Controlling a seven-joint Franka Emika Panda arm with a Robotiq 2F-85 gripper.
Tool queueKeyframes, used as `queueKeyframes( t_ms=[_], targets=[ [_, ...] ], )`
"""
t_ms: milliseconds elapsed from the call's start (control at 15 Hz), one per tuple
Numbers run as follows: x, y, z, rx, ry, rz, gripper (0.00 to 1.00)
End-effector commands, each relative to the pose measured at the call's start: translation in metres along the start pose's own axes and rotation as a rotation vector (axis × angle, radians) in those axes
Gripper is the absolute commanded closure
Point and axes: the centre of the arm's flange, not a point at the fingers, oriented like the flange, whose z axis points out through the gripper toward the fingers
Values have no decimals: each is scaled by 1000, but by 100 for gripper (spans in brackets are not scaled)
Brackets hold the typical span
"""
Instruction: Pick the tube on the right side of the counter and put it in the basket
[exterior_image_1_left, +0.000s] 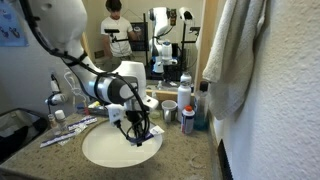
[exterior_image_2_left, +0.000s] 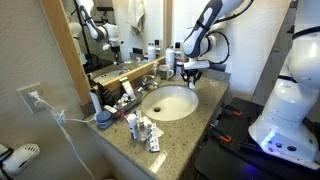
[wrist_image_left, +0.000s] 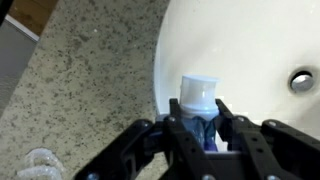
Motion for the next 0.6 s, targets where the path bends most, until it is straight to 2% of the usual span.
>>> queueKeyframes(
  t_ms=[0, 267, 533],
  targets=[
    [-43, -37, -67, -42, 8, -108, 88],
    [-85, -86, -121, -69, 14, -295, 88],
    [-114, -140, -147, -83, 38, -546, 88]
  ],
)
